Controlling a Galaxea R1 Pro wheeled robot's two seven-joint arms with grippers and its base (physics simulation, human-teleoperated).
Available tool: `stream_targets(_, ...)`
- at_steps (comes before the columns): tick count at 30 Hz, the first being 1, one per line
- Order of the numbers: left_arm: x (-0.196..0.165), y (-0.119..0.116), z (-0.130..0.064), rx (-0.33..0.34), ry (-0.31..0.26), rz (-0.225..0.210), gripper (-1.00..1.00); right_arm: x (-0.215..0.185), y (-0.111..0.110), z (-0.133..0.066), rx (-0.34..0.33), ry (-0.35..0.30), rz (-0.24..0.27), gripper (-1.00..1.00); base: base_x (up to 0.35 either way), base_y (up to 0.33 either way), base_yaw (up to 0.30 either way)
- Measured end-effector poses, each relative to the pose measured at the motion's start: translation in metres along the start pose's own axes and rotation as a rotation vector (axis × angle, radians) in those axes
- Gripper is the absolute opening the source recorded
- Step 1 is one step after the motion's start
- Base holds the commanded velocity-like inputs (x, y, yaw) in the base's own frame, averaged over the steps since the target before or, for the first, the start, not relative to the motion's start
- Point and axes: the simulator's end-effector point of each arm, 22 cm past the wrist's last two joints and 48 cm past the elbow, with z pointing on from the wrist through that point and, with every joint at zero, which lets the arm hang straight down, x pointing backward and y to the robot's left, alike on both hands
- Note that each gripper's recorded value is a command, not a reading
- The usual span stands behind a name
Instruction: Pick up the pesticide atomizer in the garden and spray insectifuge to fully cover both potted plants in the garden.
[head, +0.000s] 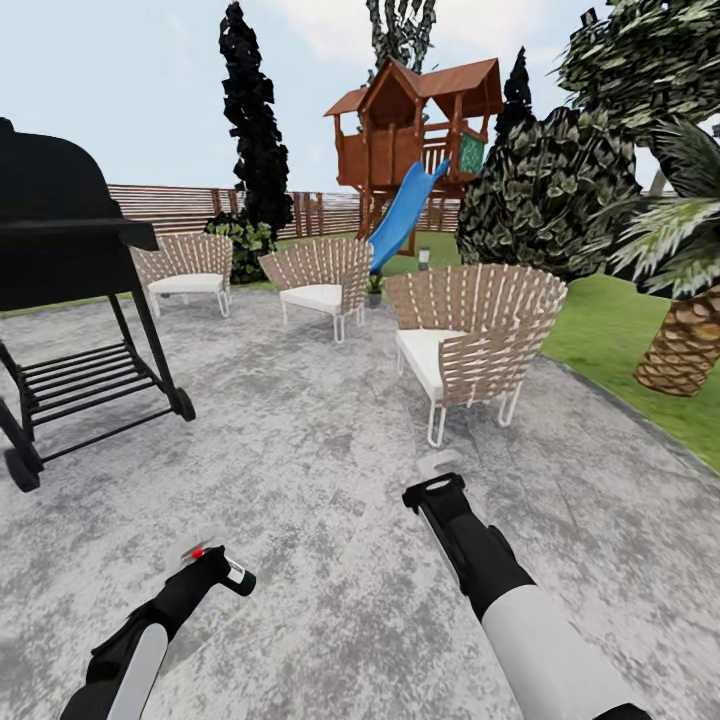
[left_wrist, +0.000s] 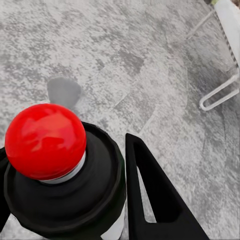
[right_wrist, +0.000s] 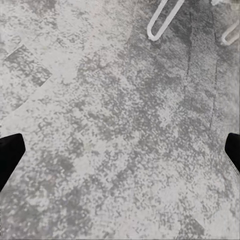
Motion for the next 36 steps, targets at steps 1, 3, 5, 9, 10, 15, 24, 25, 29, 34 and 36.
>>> stream_targets(1, 0.000, 0.000, 0.000, 0.000, 0.001, -0.001, -1.00, 0.000, 0.000, 0.000, 0.001, 0.000, 0.000, 1.00, 0.323, 0.000, 0.266)
stream_targets(3, 0.001, 0.000, 0.000, 0.000, 0.002, -0.001, -1.00, 0.001, -0.001, 0.001, 0.002, 0.001, -0.001, 1.00, 0.323, 0.000, 0.167)
stream_targets(5, 0.001, 0.000, 0.000, -0.001, 0.002, 0.000, -1.00, -0.005, 0.001, -0.002, -0.002, -0.014, 0.004, 1.00, 0.323, 0.000, 0.017)
stream_targets(9, 0.001, 0.000, 0.000, 0.000, 0.002, -0.001, -1.00, -0.003, 0.002, -0.001, -0.002, -0.008, 0.001, 1.00, 0.323, 0.000, 0.001)
stream_targets(10, 0.001, 0.000, 0.000, 0.000, 0.002, -0.001, -1.00, -0.002, 0.002, -0.001, -0.002, -0.008, 0.000, 1.00, 0.323, 0.000, 0.000)
stream_targets(15, 0.004, 0.002, 0.001, -0.003, 0.008, -0.003, -1.00, -0.006, 0.001, -0.001, -0.001, -0.021, 0.002, 1.00, 0.323, 0.000, 0.000)
stream_targets(24, 0.007, 0.003, 0.001, -0.006, 0.014, -0.005, -1.00, -0.006, -0.008, 0.000, 0.049, -0.029, 0.005, 1.00, 0.323, 0.000, 0.000)
stream_targets(25, 0.007, 0.003, 0.002, -0.006, 0.015, -0.005, -1.00, -0.006, -0.009, 0.000, 0.058, -0.030, 0.004, 1.00, 0.323, 0.000, 0.000)
stream_targets(29, 0.007, 0.003, 0.002, -0.006, 0.015, -0.006, -1.00, 0.001, -0.001, 0.001, 0.079, -0.019, -0.054, 1.00, 0.323, 0.000, 0.000)
stream_targets(34, 0.010, 0.004, 0.002, -0.008, 0.020, -0.007, -1.00, 0.007, -0.003, 0.002, 0.103, -0.004, -0.073, 1.00, 0.323, 0.000, 0.000)
stream_targets(36, 0.010, 0.004, 0.002, -0.008, 0.020, -0.007, -1.00, 0.010, -0.003, 0.003, 0.103, 0.005, -0.075, 1.00, 0.323, 0.029, 0.000)
